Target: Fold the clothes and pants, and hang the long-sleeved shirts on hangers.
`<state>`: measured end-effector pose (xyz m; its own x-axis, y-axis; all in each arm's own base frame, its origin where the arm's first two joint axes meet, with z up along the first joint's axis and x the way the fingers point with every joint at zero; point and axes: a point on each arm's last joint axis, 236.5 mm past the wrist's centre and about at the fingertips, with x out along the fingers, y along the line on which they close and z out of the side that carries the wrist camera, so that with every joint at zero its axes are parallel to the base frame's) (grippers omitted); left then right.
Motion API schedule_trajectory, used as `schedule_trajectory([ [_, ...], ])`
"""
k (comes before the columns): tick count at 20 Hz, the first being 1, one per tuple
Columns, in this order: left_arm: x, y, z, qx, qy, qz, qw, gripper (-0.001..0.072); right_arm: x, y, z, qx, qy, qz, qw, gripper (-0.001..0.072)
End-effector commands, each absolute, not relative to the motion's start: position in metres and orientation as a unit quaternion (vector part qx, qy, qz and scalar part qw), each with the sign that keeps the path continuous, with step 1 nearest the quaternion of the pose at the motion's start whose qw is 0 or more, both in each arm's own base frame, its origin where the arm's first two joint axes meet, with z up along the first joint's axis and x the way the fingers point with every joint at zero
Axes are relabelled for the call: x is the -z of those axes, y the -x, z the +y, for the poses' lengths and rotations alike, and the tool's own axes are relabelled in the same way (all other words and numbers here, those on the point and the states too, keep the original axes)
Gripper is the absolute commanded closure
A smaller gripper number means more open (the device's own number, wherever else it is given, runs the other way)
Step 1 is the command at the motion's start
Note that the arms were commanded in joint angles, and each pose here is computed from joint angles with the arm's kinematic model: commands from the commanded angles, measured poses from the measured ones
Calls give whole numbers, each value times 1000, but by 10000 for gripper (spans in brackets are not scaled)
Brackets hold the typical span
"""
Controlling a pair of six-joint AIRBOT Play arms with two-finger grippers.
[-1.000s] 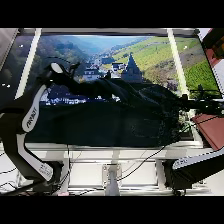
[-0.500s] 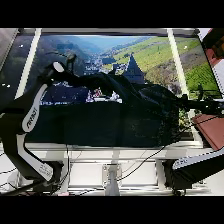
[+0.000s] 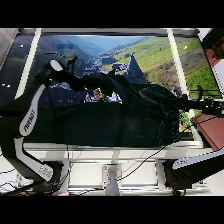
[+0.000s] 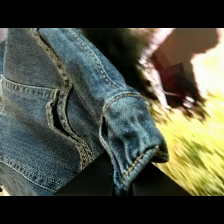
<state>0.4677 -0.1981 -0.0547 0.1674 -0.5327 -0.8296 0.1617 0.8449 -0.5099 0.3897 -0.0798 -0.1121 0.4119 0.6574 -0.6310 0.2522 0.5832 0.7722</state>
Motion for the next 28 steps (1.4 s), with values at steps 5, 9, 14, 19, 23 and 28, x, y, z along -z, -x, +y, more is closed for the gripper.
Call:
schedule_trajectory([
  [5, 118, -455, -293, 224, 161, 600, 751, 104, 110, -389, -78, -146, -435, 525, 717, 636],
  [9, 122, -484, -296, 180, 210, 561, 780, 120, 110, -389, -78, -146, -435, 525, 717, 636],
  [14, 114, -502, -278, 175, 198, 537, 801, 684, 109, -389, -77, -147, -438, 523, 717, 639],
  [19, 47, -542, -137, 88, 80, 484, 867, 686, 96, -395, -78, -156, -430, 505, 732, 672],
  [23, -70, -561, 6, -25, -24, 368, 929, 686, 83, -409, -94, -128, -411, 479, 765, 672],
  [28, -140, -555, 93, -100, -27, 287, 952, 684, 74, -417, -101, -113, -408, 462, 780, 672],
])
